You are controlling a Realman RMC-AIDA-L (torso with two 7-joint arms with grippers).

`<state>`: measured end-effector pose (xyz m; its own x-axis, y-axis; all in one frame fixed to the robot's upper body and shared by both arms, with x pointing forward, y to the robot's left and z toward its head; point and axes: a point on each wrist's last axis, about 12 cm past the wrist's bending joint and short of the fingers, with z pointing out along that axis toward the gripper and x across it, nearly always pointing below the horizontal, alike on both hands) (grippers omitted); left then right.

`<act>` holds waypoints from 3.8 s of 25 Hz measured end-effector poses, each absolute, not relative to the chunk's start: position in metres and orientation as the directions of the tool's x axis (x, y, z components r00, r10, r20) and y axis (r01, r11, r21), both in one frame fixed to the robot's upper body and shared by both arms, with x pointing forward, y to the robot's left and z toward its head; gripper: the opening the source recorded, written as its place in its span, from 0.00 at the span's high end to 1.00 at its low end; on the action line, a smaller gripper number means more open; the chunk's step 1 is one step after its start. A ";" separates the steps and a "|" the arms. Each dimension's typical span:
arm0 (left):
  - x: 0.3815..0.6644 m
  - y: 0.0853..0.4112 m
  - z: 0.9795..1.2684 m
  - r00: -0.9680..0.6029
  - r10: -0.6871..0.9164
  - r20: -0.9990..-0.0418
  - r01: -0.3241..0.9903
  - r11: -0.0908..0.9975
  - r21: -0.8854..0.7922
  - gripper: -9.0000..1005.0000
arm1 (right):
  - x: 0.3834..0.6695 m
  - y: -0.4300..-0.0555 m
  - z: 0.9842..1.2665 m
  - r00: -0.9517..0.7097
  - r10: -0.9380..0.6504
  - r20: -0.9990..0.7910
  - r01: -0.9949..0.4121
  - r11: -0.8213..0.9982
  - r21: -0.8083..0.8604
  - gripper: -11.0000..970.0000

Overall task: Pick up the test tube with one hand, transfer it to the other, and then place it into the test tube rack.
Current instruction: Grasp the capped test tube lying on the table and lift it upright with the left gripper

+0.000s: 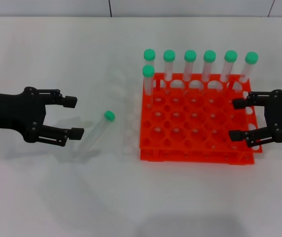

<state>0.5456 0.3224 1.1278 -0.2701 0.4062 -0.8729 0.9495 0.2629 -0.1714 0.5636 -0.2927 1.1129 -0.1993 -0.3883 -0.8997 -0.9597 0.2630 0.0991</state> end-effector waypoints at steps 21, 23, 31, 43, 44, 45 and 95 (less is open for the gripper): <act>0.560 0.312 1.156 -0.493 0.451 -0.744 0.848 0.441 -0.294 0.14 | 0.563 -0.307 1.112 -0.190 -0.314 -0.930 -0.929 0.364 0.067 0.09; 0.562 0.308 1.161 -0.533 0.473 -0.701 0.826 0.469 -0.311 0.14 | 0.562 -0.309 1.112 -0.187 -0.305 -0.934 -0.925 0.375 0.062 0.09; 0.583 0.292 1.176 -0.760 0.478 -0.441 0.639 0.677 -0.367 0.14 | 0.560 -0.307 1.110 -0.173 -0.302 -0.938 -0.922 0.383 0.047 0.09; 0.592 0.237 1.155 -0.801 0.565 -0.198 0.599 0.766 -0.236 0.15 | 0.563 -0.304 1.110 -0.153 -0.316 -0.936 -0.918 0.395 0.016 0.09; 0.592 0.231 1.153 -0.798 0.571 -0.192 0.602 0.764 -0.230 0.15 | 0.563 -0.304 1.110 -0.152 -0.317 -0.936 -0.918 0.396 0.015 0.09; 0.593 0.226 1.151 -0.795 0.577 -0.187 0.606 0.762 -0.228 0.16 | 0.564 -0.303 1.111 -0.152 -0.318 -0.936 -0.918 0.396 0.014 0.09; 0.596 0.183 1.129 -0.789 0.593 -0.163 0.612 0.783 -0.113 0.80 | 0.567 -0.304 1.106 -0.162 -0.322 -0.933 -0.896 0.444 0.002 0.09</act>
